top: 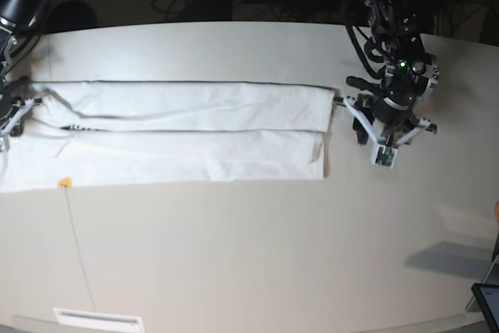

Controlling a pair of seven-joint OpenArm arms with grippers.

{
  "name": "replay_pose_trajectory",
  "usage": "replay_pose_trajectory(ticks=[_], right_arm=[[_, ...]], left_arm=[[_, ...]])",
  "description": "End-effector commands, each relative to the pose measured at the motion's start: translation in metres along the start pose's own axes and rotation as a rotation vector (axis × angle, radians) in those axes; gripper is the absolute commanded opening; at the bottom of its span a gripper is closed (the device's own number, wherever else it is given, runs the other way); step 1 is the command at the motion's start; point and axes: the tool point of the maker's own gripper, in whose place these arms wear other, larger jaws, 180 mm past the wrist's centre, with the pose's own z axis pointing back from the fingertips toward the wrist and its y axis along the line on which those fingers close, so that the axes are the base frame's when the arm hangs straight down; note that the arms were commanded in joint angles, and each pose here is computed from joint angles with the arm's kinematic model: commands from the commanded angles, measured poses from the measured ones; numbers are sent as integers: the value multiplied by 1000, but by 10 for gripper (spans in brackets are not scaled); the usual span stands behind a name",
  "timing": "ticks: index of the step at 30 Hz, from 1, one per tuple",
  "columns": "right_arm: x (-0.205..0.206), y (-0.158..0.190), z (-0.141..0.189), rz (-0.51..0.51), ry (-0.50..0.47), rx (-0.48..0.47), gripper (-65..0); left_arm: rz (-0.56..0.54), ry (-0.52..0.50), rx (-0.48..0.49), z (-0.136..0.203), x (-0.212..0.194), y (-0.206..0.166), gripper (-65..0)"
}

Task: Fold the T-shirt properly
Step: 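Open the left gripper and raise it off the strip, then move the left gripper to the strip's end and grasp it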

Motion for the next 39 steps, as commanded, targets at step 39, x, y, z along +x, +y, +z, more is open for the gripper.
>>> replay_pose_trajectory(ticks=[39], right_arm=[[-58,6,5,65,233,12,-647]], left_arm=[[683,-167,-625,-51,-11,-16,-301]])
